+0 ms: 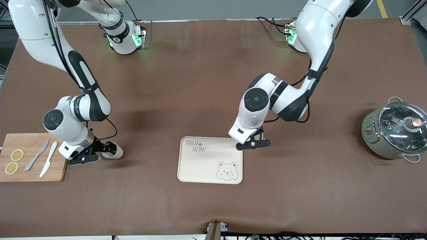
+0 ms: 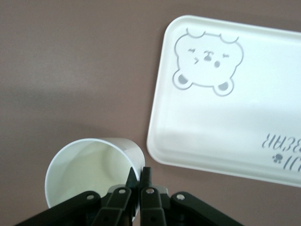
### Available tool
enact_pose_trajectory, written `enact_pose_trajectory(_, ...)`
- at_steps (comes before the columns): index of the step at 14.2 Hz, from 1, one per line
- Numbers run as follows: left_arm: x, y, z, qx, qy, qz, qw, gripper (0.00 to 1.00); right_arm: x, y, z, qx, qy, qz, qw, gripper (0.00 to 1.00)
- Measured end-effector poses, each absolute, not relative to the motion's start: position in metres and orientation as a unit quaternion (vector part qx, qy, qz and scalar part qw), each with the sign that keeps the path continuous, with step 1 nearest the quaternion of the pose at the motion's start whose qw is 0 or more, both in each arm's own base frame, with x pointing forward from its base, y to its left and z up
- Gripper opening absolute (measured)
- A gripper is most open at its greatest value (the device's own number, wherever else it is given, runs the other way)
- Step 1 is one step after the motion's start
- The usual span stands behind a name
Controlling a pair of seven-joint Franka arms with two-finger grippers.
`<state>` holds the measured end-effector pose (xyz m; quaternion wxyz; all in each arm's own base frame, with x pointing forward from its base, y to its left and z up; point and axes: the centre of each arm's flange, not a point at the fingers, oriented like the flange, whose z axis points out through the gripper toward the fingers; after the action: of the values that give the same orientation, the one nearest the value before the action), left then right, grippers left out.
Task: Place white IKEA cup upright on tray with both arms
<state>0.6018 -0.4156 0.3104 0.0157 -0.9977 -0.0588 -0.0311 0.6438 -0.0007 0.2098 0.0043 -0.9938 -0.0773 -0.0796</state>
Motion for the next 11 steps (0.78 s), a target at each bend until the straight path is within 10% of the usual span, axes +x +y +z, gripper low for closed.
enact_pose_trajectory(6, 0.6, -0.463, 0.283, -0.996, -0.056, -0.064, 0.023, 0.05, 0.644, -0.002, 0.21, -0.993, -0.083, -0.08, 0.003, 0.94)
enact_pose_trajectory(11, 0.601, -0.478, 0.258, -0.994, -0.059, -0.088, 0.016, 0.05, 0.644, -0.002, 0.21, -0.993, -0.084, -0.08, 0.003, 0.42)
